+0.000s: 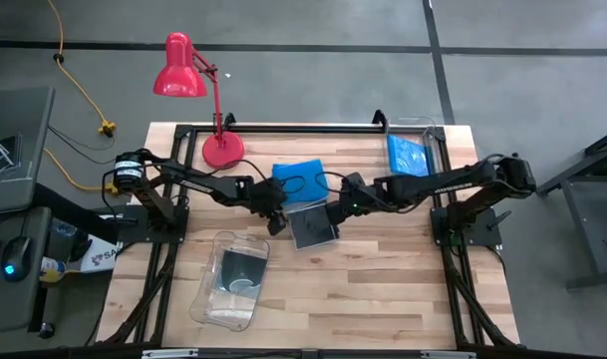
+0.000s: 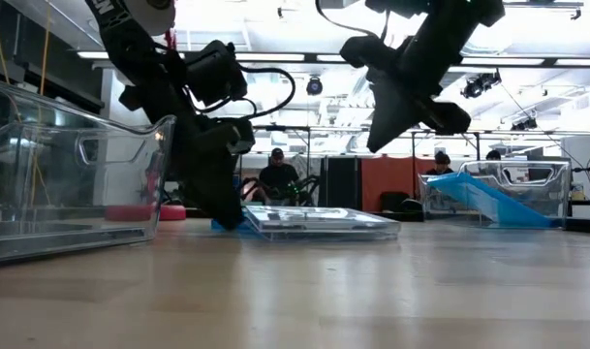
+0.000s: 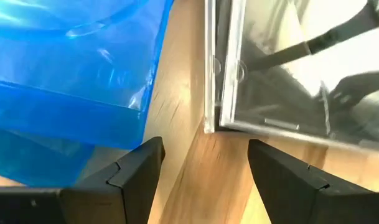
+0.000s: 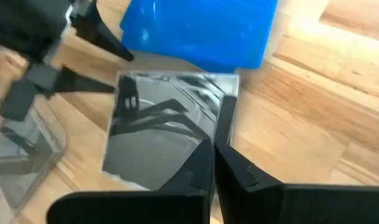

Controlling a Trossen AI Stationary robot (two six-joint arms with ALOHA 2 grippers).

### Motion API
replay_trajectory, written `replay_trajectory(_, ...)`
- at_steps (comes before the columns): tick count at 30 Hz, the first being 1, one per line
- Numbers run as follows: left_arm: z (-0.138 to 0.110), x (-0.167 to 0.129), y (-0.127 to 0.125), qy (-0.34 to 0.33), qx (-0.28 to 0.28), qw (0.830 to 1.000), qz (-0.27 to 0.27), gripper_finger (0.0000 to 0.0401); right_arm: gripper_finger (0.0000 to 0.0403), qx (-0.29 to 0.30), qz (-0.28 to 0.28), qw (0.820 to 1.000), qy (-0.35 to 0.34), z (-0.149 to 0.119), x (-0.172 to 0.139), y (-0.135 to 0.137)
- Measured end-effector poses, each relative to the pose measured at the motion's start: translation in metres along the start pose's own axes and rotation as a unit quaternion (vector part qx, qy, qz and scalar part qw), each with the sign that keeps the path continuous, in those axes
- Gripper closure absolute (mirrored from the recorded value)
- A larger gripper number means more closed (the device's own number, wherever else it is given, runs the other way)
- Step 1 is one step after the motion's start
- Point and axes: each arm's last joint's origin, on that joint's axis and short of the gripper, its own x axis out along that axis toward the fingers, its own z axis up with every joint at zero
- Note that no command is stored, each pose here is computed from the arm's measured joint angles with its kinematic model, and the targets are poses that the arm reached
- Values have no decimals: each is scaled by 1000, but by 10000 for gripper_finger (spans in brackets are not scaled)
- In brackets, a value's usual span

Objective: Pick & place jewel cases by type
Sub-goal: Put the black cd case into the bottom transparent bin

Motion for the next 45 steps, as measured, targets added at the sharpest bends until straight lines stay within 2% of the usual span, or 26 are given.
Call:
replay_trajectory(5,3,0,-1,-14,-4,1000,-8,162,400,-15,0,1000,1,-7,3,4)
replay_trajectory(8,3,0,-2,-14,-4,1000,-8,162,379,-22,-5,1000,7,-11,10,5)
replay_trajectory(12,3,0,-2,-15,-4,1000,-10,162,325,-20,-5,1000,10,-16,20,8)
replay_trajectory(19,4,0,-3,-15,-8,1000,-26,162,217,20,-13,999,35,-24,44,8)
replay_trajectory(23,4,0,-3,-15,-15,999,-31,162,184,30,-28,998,40,-28,53,6)
replay_trajectory(36,6,0,-5,-22,-34,998,-39,162,175,33,-40,998,43,-31,61,4)
replay_trajectory(45,7,0,-5,-30,-39,998,-42,162,176,26,-67,996,49,-33,60,-1)
